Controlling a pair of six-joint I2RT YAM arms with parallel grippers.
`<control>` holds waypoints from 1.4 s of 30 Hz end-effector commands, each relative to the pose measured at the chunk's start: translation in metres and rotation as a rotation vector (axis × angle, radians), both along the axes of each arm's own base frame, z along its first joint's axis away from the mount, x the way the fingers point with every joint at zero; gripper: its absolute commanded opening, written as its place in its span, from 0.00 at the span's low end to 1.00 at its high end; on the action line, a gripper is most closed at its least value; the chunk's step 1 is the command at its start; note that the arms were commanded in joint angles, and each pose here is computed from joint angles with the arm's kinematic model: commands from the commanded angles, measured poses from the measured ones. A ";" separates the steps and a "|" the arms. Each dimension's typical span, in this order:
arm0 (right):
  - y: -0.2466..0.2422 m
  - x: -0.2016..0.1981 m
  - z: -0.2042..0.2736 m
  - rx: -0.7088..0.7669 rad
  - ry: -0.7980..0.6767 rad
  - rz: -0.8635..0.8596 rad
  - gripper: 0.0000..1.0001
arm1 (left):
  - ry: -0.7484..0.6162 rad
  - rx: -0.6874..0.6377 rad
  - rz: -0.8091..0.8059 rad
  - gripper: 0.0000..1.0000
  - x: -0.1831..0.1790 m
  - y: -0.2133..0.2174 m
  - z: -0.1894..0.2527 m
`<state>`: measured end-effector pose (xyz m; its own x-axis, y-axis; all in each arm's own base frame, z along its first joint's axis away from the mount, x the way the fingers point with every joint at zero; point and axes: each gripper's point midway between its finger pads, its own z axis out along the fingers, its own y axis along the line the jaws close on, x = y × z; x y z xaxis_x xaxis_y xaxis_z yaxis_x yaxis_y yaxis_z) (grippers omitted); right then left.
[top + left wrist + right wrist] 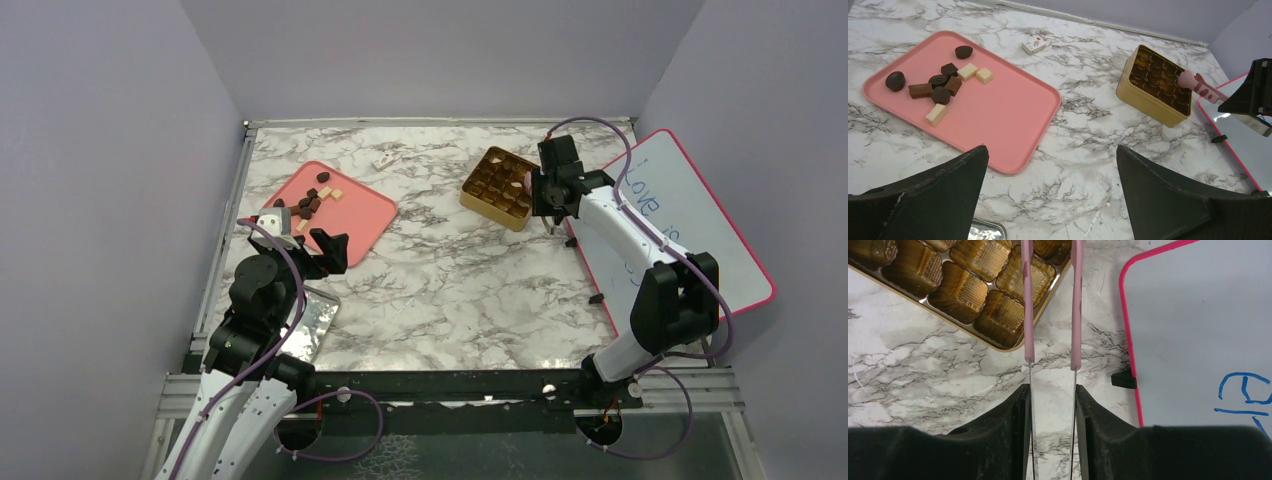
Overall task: Pack the chocolate
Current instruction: Place the fake chocolate in the packing box.
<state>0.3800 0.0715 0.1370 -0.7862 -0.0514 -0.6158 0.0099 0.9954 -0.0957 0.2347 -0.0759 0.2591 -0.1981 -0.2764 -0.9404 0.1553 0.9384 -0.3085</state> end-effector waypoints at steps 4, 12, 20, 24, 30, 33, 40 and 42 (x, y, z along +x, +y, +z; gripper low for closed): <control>0.004 0.012 0.017 0.022 -0.052 0.015 0.39 | -0.025 -0.005 -0.008 0.99 -0.002 0.000 0.004; 0.009 0.010 0.030 0.054 -0.077 0.029 0.39 | -0.031 -0.006 0.000 0.99 -0.002 0.001 0.006; 0.021 0.006 0.046 0.125 -0.106 0.074 0.38 | -0.031 -0.004 0.003 0.99 -0.001 0.002 0.006; 0.033 0.006 0.052 0.179 -0.116 0.106 0.38 | -0.034 -0.001 0.011 0.99 -0.001 0.003 0.007; 0.061 0.005 0.059 0.234 -0.135 0.194 0.38 | -0.048 -0.009 0.017 0.99 -0.003 0.005 0.011; 0.083 0.004 0.062 0.251 -0.162 0.242 0.38 | -0.053 -0.011 0.027 0.99 -0.004 0.007 0.012; 0.154 0.002 0.057 0.240 -0.195 0.390 0.38 | -0.072 -0.018 0.055 0.99 -0.005 0.013 0.017; 0.174 0.004 0.052 0.219 -0.195 0.426 0.38 | -0.081 -0.020 0.071 0.99 -0.005 0.016 0.019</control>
<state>0.3669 0.2062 0.1773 -0.6668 -0.1703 -0.7255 -0.3428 0.9345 0.0957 0.2298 -0.0702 0.2686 -0.1543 -0.2916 -0.9440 0.1495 0.9376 -0.3141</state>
